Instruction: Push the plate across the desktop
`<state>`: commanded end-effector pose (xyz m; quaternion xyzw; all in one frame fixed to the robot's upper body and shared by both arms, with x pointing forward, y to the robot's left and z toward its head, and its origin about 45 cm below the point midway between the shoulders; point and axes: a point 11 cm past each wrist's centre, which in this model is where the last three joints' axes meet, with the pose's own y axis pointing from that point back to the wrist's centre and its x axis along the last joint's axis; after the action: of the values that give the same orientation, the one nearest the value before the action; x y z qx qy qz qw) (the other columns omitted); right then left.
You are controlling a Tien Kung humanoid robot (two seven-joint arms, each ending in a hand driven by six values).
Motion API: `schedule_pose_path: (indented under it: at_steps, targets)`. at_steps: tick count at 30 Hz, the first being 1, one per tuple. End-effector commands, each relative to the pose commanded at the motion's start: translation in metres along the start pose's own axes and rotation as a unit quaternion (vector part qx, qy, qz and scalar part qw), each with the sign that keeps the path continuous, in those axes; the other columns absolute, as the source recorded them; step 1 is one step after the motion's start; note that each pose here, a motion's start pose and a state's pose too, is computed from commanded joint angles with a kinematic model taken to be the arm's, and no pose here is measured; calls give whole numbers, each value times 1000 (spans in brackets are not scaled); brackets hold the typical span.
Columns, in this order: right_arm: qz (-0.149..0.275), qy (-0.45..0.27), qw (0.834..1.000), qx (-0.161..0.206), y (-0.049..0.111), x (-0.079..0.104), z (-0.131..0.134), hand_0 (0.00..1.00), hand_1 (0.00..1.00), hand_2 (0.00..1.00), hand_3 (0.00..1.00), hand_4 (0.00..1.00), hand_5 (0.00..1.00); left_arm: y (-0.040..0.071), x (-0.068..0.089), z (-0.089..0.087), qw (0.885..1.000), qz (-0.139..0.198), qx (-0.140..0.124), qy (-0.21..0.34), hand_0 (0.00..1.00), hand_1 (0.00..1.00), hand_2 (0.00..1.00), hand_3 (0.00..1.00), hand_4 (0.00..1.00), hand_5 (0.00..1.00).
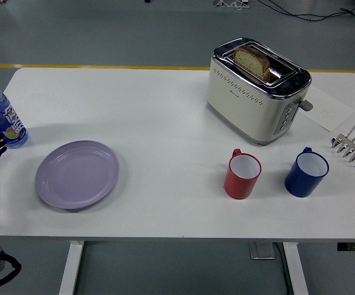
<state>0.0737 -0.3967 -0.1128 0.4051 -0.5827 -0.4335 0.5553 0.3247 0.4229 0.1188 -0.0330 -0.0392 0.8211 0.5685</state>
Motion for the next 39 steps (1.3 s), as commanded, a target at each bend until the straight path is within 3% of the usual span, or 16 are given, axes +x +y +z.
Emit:
schedule_pose_path:
  at_steps: [13,28,39]
  targets:
    - [-3,2,1000,0,0,-4,-1,607,515,578,573,359,248,8,-14,-14,1000,-8,19,5,815,825,845,801,445,998]
    - [-4,6,1000,2,1,-5,-3,606,515,580,574,360,248,13,-48,-27,998,-31,39,22,807,819,840,794,418,998]
    - [-4,4,1000,3,1,-6,-4,606,515,583,574,359,250,13,-69,-27,997,-50,41,33,806,818,839,793,414,998]
